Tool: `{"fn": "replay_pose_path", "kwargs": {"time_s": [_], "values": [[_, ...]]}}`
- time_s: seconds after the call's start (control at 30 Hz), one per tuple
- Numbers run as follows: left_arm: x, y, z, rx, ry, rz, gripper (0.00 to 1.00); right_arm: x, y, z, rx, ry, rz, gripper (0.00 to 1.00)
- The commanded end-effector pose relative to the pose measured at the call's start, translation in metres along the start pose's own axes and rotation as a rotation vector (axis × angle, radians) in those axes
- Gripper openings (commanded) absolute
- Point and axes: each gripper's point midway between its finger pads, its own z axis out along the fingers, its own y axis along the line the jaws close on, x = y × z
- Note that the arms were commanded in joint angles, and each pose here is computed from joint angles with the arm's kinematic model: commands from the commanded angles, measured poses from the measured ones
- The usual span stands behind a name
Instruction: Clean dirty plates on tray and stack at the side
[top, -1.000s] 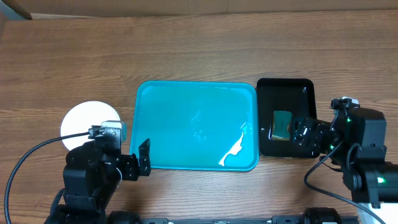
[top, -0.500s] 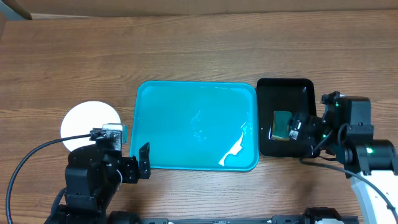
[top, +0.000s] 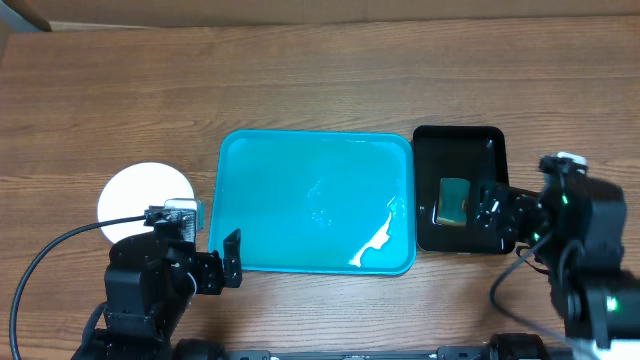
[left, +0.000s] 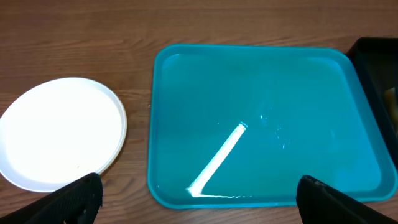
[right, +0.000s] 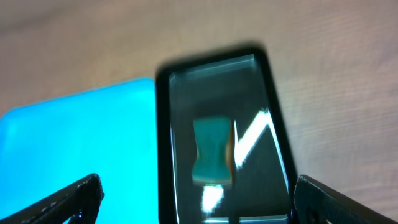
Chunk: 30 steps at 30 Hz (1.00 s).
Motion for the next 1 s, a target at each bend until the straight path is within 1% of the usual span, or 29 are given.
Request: {"fn": "replay_pose_path", "kwargs": {"time_s": [0.0,0.13,0.27,0.43,0.63,0.87,0.97], "values": [[0.003,0.001,0.002,-0.007,0.007,-0.009,1.00,0.004,-0.004,-0.001,-0.011,-0.109,-0.016,1.00],[0.003,0.001,0.002,-0.007,0.007,-0.009,1.00,0.011,0.008,0.007,-0.124,-0.260,-0.049,1.00],[0.003,0.001,0.002,-0.007,0.007,-0.009,1.00,0.014,0.020,0.000,-0.237,-0.434,-0.087,1.00],[0.003,0.001,0.002,-0.007,0.007,-0.009,1.00,0.011,0.022,-0.013,-0.291,-0.631,-0.110,1.00],[0.003,0.001,0.002,-0.007,0.006,-0.009,1.00,0.005,0.023,-0.024,-0.334,-0.812,-0.126,1.00],[0.003,0.001,0.002,-0.007,0.007,-0.009,1.00,0.002,0.024,-0.027,-0.371,-0.945,-0.142,1.00],[0.003,0.001,0.002,-0.007,0.007,-0.009,1.00,0.009,0.024,-0.017,-0.335,-0.909,-0.217,1.00]]}}
